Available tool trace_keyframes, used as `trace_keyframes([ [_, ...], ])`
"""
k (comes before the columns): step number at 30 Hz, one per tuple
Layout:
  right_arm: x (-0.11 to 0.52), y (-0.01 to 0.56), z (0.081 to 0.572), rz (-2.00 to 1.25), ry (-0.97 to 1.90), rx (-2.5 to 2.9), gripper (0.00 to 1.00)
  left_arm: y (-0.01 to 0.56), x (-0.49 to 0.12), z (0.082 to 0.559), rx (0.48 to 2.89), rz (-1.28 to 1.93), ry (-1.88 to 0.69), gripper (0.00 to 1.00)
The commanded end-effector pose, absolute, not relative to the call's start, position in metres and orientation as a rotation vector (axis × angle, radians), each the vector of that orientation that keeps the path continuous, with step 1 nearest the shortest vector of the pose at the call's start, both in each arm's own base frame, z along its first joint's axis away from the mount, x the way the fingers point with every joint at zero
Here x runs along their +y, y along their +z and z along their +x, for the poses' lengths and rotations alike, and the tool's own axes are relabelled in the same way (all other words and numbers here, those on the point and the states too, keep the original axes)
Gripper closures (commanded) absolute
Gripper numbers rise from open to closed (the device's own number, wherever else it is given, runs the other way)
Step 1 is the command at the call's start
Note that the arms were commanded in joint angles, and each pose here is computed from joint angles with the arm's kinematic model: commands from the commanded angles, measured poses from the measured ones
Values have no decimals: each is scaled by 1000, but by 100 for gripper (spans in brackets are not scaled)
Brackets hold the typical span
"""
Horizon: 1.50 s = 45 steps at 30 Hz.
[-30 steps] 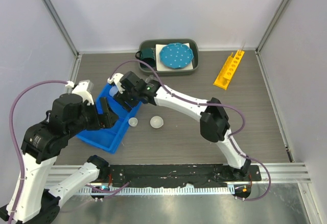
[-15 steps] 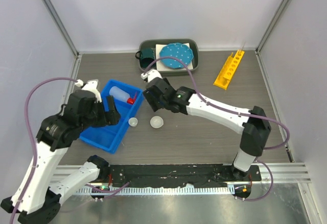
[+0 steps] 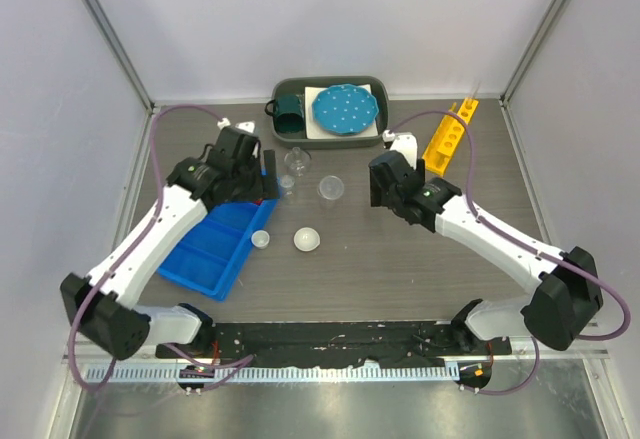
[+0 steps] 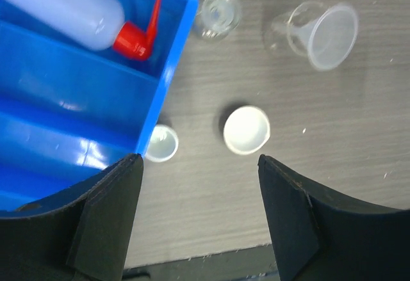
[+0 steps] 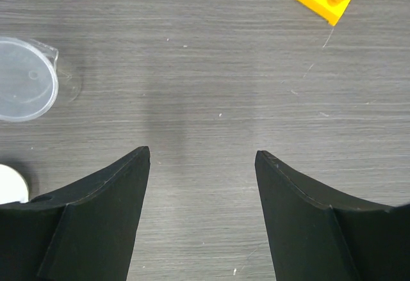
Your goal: Organize the chemistry lab equipment
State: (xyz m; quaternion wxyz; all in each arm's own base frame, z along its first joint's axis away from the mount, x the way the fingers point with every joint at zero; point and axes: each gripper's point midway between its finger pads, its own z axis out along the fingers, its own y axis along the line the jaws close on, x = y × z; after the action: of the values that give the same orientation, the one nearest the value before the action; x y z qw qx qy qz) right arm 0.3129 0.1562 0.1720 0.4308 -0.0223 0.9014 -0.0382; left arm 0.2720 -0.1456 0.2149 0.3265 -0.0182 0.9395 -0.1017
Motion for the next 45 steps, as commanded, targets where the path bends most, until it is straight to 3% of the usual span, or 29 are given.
trace_keyframes([
  [1,167,178,313,45,19,2195,27,243,-186,322,2334,-49,-370,26],
  [7,167,168,308,53,48,2204,28,233,-233,356,2359,14,-292,29],
  [15,162,165,300,82,74,2191,27,191,-282,363,2442,97,-208,34],
  [26,156,162,293,67,78,2192,28,154,-293,363,2503,110,-202,41],
  [32,156,159,291,61,75,2197,27,137,-297,367,2524,117,-189,51],
  [41,155,157,290,53,74,2195,27,123,-296,371,2536,133,-146,55],
  [45,155,155,290,51,76,2198,28,119,-295,372,2537,134,-136,64],
])
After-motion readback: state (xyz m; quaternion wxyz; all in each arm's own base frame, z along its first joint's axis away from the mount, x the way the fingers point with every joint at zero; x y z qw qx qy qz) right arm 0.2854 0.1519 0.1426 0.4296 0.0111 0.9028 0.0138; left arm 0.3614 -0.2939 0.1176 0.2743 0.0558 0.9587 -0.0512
